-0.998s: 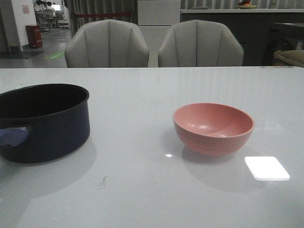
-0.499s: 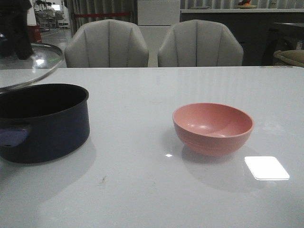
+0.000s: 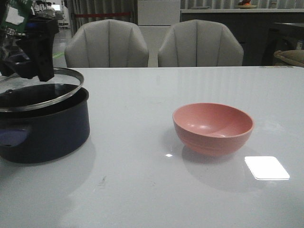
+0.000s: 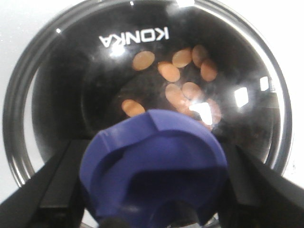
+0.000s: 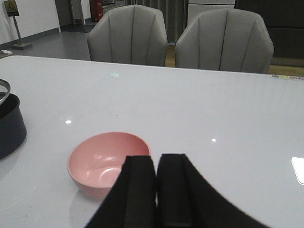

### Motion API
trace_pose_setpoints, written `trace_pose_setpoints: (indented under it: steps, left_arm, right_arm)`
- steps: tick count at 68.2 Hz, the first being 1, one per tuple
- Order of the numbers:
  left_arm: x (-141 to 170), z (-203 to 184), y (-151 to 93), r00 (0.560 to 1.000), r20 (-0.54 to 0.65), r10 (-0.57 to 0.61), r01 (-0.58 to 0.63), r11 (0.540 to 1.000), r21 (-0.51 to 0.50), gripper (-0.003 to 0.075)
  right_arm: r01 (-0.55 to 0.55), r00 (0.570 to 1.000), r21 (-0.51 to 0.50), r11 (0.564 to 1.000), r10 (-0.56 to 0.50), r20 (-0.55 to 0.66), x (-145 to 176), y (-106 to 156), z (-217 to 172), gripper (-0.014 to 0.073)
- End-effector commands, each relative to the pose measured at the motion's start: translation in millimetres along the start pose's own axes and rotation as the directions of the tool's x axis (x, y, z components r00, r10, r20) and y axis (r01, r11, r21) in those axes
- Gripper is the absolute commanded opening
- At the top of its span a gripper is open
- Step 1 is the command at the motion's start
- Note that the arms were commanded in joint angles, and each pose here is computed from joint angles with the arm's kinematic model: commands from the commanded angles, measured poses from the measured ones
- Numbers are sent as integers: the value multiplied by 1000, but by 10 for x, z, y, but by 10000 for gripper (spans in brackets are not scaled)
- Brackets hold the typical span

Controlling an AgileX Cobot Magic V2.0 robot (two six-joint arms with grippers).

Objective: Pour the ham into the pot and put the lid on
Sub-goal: 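Lower the glass lid onto the pot with the left gripper, then open the left gripper and lift it off the lid knob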

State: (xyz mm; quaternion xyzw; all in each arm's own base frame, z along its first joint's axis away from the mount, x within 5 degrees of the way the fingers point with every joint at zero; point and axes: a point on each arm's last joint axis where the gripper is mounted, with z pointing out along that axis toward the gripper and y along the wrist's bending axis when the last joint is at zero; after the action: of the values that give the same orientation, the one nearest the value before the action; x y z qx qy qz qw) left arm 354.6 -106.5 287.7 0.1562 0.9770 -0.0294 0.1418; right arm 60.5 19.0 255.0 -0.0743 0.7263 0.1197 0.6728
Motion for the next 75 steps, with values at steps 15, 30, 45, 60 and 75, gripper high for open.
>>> trace_pose_setpoints:
  steps: [15,30,45,60,75]
  left_arm:
    - [-103,-203,-38,992,126,3,-4,1000,10,283]
    - [-119,36,-33,999,49,2,-2,1000,12,288]
    - [-147,91,-31,998,59,1,-2,1000,12,452]
    - [-152,101,-33,998,61,0,-1,1000,14,571]
    - [-145,101,-23,999,53,6,-6,1000,3,575]
  right_arm:
    - [10,995,20,1000,-12,104,-161,-12,-13,165]
    - [10,995,20,1000,-12,104,-161,-12,-13,165]
    - [10,995,20,1000,-12,104,-161,-12,-13,165]
    - [10,995,20,1000,-12,104,-161,-12,-13,165]
    - [10,995,20,1000,-12,104,-161,-12,-13,165]
